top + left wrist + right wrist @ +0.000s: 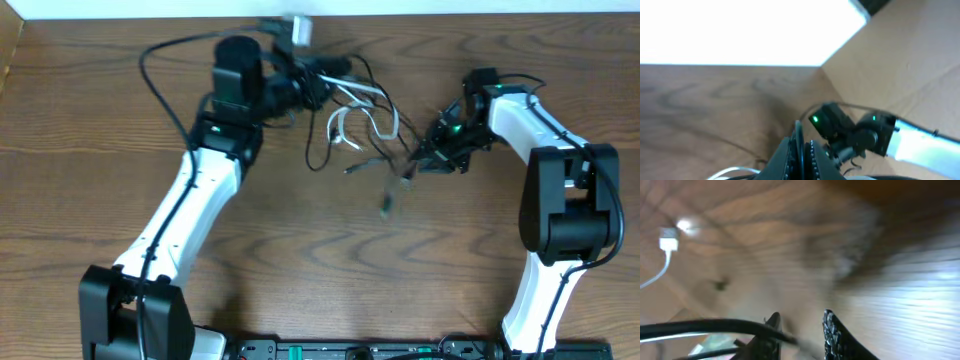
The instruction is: Untangle cables
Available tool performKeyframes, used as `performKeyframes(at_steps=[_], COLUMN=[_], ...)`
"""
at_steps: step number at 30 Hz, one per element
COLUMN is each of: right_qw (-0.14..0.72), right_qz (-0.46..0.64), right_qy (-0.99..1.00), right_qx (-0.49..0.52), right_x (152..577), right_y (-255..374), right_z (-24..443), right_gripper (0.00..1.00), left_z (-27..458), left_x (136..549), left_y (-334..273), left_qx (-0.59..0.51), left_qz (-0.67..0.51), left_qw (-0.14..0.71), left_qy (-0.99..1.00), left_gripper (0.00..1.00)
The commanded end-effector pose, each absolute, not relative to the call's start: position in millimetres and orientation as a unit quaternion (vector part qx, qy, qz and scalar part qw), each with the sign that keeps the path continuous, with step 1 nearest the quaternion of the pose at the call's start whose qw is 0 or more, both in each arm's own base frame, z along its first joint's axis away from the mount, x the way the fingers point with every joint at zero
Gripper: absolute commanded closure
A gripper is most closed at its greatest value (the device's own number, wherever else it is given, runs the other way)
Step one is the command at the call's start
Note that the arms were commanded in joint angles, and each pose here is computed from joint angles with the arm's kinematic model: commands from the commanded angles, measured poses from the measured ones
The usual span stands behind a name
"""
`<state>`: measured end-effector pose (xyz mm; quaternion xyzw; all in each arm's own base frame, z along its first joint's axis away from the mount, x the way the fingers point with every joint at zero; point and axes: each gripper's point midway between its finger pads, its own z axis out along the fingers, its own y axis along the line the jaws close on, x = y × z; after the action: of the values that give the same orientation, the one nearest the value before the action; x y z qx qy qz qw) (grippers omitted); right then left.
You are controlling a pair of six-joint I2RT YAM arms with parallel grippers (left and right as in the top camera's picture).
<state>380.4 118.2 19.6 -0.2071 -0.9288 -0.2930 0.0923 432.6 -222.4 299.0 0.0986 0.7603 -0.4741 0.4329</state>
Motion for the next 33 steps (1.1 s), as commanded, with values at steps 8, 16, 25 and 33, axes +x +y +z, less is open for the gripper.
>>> performKeyframes(at_steps=[8, 16, 25, 33], right_qw=[-0.001, -0.233, -0.306, -0.31], right_qz=[-0.356, -0.391, -0.409, -0.389], right_qy=[-0.93, -0.884, -0.8, -0.793], right_qx=[-0.094, 0.108, 0.314, 0.351], right_x=[401.2, 417.8, 381.1, 380.8], right_y=[80.6, 121.2, 224.1, 257.2], right_z=[54.6, 213.0, 267.6, 255.1], right_gripper=[0.6, 0.22, 0.19, 0.6], left_z=[359.6, 294.7, 273.1, 277.1], left_x=[416.5, 399.6, 378.8, 371.4], left_y=[-198.2, -198.0, -212.7, -218.0], left_qx=[0.082, 0.013, 0.005, 0.02], left_qz=[-0.508, -0.492, -0.488, -0.507], left_qw=[0.45, 0.321, 0.26, 0.245], left_qy=[0.73, 0.809, 0.833, 0.826], left_gripper=[0.93, 0.93, 0.93, 0.92])
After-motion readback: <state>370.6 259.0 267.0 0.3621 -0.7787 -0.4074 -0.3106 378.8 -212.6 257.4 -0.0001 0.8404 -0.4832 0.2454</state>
